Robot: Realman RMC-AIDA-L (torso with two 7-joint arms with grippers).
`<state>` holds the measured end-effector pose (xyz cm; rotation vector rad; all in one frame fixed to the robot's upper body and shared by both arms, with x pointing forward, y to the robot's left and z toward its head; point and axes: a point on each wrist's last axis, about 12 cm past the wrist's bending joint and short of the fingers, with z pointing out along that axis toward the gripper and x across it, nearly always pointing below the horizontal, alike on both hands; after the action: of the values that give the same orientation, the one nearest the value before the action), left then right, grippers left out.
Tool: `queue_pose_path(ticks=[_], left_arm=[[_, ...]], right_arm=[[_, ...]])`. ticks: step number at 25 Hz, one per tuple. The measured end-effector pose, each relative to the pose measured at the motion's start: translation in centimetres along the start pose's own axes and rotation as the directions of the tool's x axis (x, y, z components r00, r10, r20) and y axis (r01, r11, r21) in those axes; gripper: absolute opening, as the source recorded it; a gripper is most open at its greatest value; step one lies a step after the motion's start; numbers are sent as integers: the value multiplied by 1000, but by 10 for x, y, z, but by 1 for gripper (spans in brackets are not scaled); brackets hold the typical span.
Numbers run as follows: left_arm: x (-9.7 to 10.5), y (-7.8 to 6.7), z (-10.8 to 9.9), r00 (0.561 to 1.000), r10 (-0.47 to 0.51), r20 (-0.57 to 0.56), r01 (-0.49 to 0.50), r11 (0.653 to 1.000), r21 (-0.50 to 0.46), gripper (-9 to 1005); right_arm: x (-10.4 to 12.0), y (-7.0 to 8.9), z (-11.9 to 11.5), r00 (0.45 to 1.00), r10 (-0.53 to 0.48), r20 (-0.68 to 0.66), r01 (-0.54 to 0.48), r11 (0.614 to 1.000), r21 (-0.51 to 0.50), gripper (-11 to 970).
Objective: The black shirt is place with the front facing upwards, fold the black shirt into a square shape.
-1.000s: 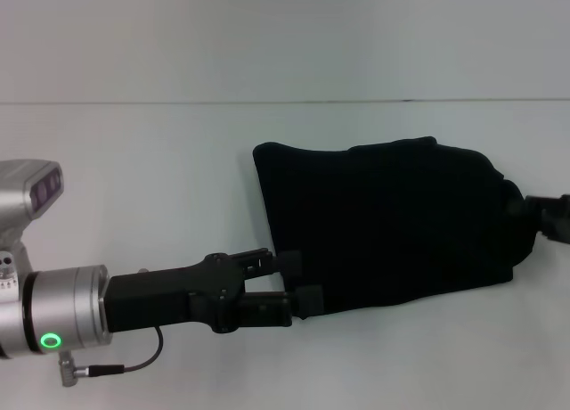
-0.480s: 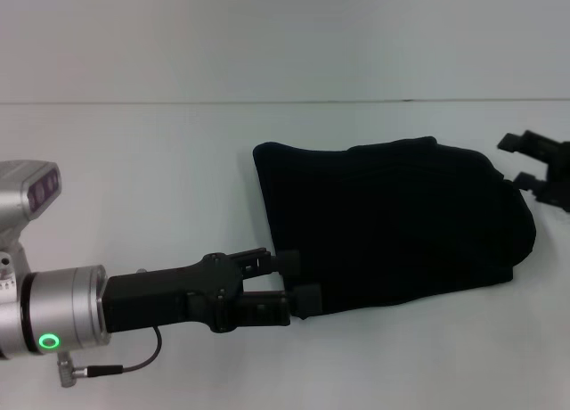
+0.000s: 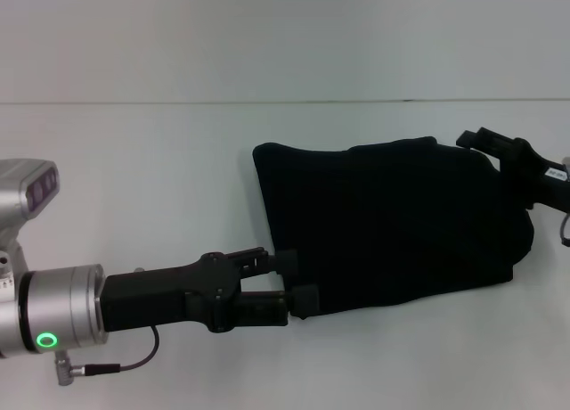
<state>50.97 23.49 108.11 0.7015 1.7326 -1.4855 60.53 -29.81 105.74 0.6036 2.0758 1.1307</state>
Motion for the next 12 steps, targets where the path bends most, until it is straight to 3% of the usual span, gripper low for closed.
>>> queue_pose_path(ticks=[6, 12], left_arm=[[-2, 1, 0, 1000, 5, 1, -5, 1000, -4, 923], [-3, 2, 2, 1000, 9, -6, -9, 1000, -7, 923]], right_arm=[[-1, 3, 5, 999, -5, 33, 5, 1000, 1, 860], [-1, 5, 11, 1000, -26, 12, 25, 999, 31, 695]])
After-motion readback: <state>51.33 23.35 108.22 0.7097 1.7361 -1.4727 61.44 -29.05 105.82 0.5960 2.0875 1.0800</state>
